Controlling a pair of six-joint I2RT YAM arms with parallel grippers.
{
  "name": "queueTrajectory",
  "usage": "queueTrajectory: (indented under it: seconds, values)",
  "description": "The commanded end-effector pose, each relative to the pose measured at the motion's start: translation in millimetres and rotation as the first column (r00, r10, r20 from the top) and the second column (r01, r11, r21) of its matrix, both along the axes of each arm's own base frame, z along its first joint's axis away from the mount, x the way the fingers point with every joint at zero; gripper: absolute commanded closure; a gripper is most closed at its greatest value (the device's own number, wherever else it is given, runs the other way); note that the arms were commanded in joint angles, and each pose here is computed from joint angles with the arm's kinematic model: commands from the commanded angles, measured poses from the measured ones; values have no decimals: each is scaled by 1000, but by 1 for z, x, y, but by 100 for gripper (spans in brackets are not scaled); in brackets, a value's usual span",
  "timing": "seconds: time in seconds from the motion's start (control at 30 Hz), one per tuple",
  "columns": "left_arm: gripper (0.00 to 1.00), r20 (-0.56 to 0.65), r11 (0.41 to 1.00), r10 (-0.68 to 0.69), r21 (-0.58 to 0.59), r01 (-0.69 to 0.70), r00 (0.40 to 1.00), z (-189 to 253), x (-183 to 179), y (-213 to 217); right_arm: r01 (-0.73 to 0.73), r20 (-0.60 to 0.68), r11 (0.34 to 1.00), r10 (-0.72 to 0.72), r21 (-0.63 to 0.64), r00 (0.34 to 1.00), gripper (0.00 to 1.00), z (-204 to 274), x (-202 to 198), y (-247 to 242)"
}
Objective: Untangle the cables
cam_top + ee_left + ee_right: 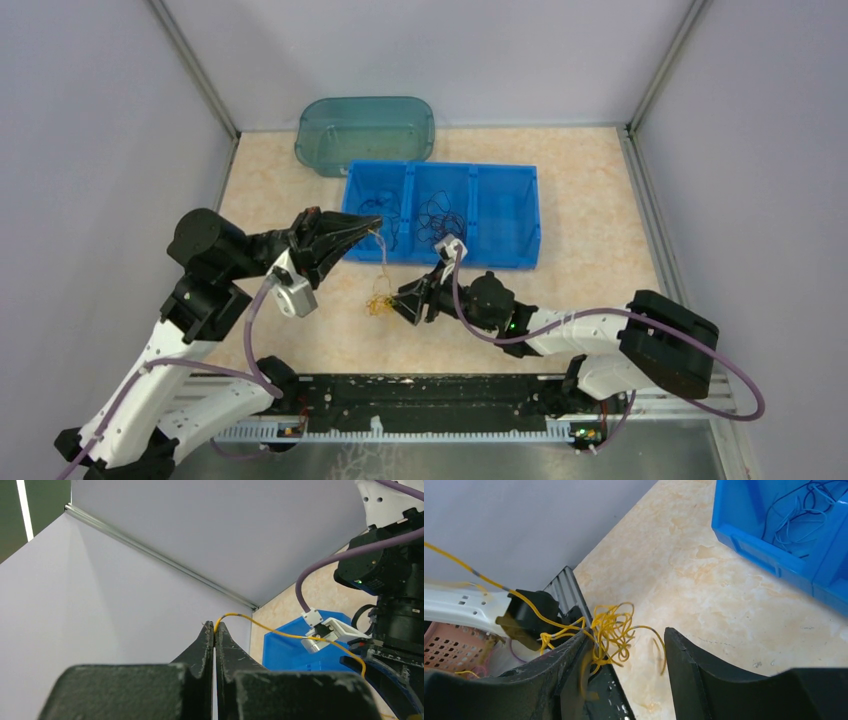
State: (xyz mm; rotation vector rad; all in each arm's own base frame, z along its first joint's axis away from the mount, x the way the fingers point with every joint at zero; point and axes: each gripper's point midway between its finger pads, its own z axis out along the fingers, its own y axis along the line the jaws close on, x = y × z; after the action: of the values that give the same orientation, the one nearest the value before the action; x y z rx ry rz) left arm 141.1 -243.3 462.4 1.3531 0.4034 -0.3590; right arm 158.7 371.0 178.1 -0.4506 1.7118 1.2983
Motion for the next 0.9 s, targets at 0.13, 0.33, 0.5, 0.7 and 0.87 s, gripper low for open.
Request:
queueTrajectory:
  seconds: [0.13, 0.33, 0.5, 0.7, 0.87]
  values:
    - [100, 4, 994, -27, -103, 27, 1000, 44, -12, 5, 42, 7, 998, -42, -54, 999, 47, -12, -1, -7]
    - [100, -28, 999, -38, 3, 38, 999, 2, -14, 3, 116, 76, 992, -111, -58, 991, 38, 20, 5, -28]
    - [100, -9, 998, -40, 43, 41, 999, -16, -16, 4, 131, 123, 989, -122, -67, 985, 32, 38, 0, -50]
    - [100, -33, 997, -55, 60, 57, 998, -22, -18, 3, 38, 224, 992, -10, -123, 975, 22, 64, -15, -52]
    - [100, -45, 996, -65, 58, 67, 997, -20, -19, 2, -34, 303, 993, 66, -111, 951, 18, 93, -22, -40]
